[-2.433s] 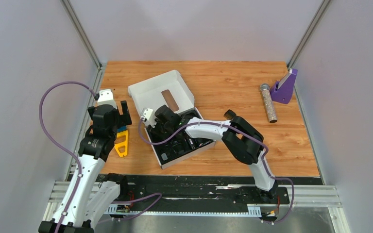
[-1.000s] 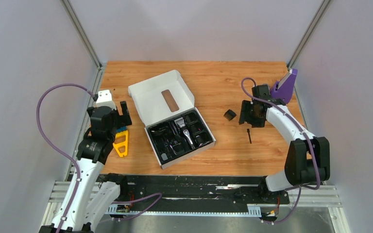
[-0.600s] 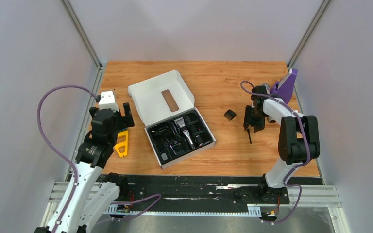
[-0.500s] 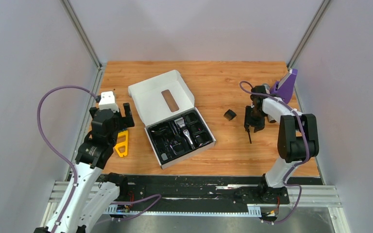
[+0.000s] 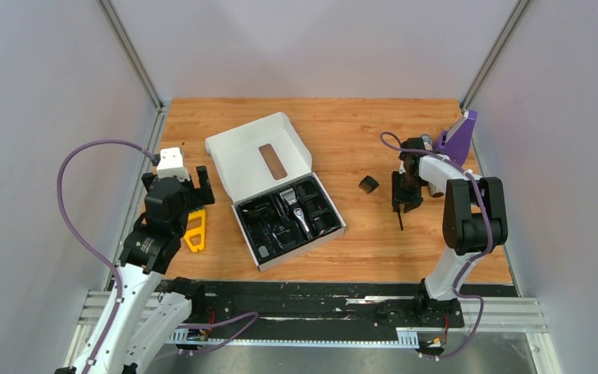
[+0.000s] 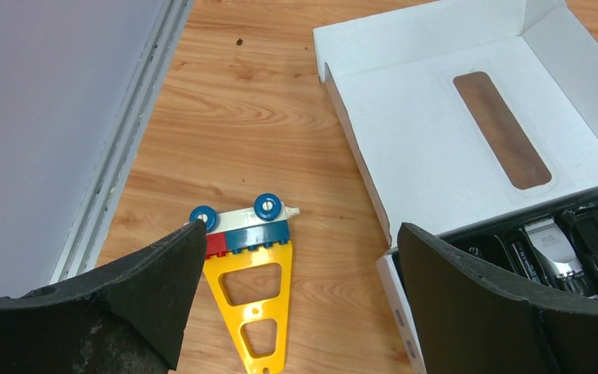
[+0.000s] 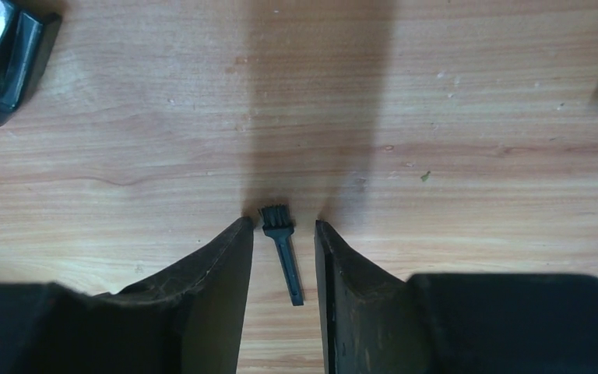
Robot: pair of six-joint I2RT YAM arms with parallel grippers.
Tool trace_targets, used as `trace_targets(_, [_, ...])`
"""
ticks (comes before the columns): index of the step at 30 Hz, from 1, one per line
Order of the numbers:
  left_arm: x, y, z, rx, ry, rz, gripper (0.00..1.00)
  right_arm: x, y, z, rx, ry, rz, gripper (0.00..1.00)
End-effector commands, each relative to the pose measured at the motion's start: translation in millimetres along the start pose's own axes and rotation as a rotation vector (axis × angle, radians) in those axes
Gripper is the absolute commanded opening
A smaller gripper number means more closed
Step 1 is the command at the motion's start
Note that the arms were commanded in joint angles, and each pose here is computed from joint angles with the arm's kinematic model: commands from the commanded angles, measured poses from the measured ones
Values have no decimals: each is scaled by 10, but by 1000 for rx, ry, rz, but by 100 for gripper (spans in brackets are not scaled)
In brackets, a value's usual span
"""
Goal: Sort the hair-cutting tools
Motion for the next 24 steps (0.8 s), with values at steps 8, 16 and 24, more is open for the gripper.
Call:
trace_targets(8, [48,-62,-161,-61,-12,-14,100,136,113,59,21,-41,-53,29])
trace_targets(16, [45,-66,-167,-64,-14,-9,100,154,24,126,19,-25,-49,17])
trace_targets(24, [40,-65,-164,-64,-17,-7,100,252,-67,134,9,20,-90,8])
Point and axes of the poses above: each gripper's point midway between its finger pads, its own y axis out along the fingers, its own x axis along the line the jaws close on, z = x × y, the point moved 6 cm from there along -y, back along the fingers, and after that the axes turned 12 degrees about y, right-handed, at the moved point
